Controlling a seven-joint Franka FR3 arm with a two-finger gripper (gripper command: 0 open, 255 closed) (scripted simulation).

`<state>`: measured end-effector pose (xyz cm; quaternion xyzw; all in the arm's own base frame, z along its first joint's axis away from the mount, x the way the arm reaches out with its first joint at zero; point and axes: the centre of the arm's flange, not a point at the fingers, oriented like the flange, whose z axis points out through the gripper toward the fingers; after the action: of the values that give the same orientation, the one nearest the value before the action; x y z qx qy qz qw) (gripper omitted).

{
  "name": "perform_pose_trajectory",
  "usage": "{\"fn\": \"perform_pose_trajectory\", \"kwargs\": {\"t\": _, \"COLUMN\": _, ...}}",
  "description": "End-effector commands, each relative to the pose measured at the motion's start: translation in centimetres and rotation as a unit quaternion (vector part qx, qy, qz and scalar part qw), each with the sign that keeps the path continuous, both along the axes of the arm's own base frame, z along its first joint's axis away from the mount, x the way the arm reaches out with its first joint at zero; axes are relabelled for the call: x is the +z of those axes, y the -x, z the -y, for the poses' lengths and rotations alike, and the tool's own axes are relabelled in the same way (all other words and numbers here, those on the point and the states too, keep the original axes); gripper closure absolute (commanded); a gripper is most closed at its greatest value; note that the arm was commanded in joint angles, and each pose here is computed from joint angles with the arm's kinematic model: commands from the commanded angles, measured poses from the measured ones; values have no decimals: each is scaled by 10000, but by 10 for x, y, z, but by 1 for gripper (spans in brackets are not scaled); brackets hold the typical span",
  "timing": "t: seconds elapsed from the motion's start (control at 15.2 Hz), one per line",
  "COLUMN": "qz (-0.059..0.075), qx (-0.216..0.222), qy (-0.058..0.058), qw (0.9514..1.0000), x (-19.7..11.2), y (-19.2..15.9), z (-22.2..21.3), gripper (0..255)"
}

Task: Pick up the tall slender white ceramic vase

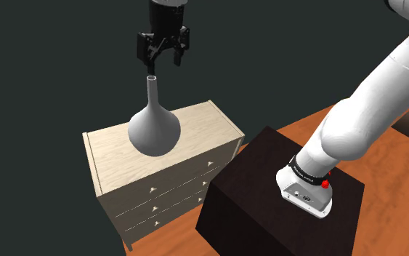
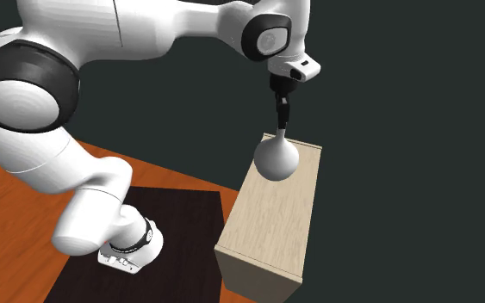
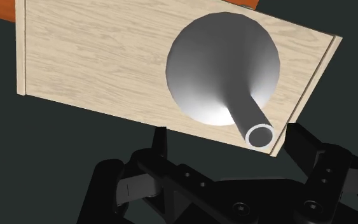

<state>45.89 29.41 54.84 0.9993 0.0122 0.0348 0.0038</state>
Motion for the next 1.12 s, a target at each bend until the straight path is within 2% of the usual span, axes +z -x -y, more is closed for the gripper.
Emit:
{"fn": "perform_pose_trajectory", "kwargs": {"t": 0.0, "qz": -22, "qx": -24, "qy": -37, "qw": 10000, "x": -4, "y": -12, "z": -22, "gripper": 0}}
{"fn": "perform_pose_trajectory", "kwargs": {"t": 0.07, "qz": -34, "qx": -33, "qy": -53, "qw": 10000, "x": -7, "y": -19, "z": -33, "gripper": 0}}
{"fn": "perform_pose_trajectory", "kwargs": {"t": 0.53, "qz": -34, "qx": -33, "qy": -53, "qw": 10000, "x": -44, "y": -19, "z": -33, "gripper": 0}}
{"fn": "perform_pose_trajectory", "kwargs": {"t": 0.73, "qz": -34, "qx": -32, "qy": -53, "qw": 10000, "x": -47, "y": -19, "z": -33, "gripper": 0}}
{"fn": "perform_pose_trajectory", "kwargs": {"t": 0.79, "qz": -34, "qx": -32, "qy": -53, "qw": 10000, "x": -47, "y": -19, "z": -33, "gripper": 255}}
{"fn": "perform_pose_trajectory", "kwargs": {"t": 1.06, "qz": -34, "qx": -32, "qy": -52, "qw": 10000, "x": -48, "y": -19, "z": -33, "gripper": 255}}
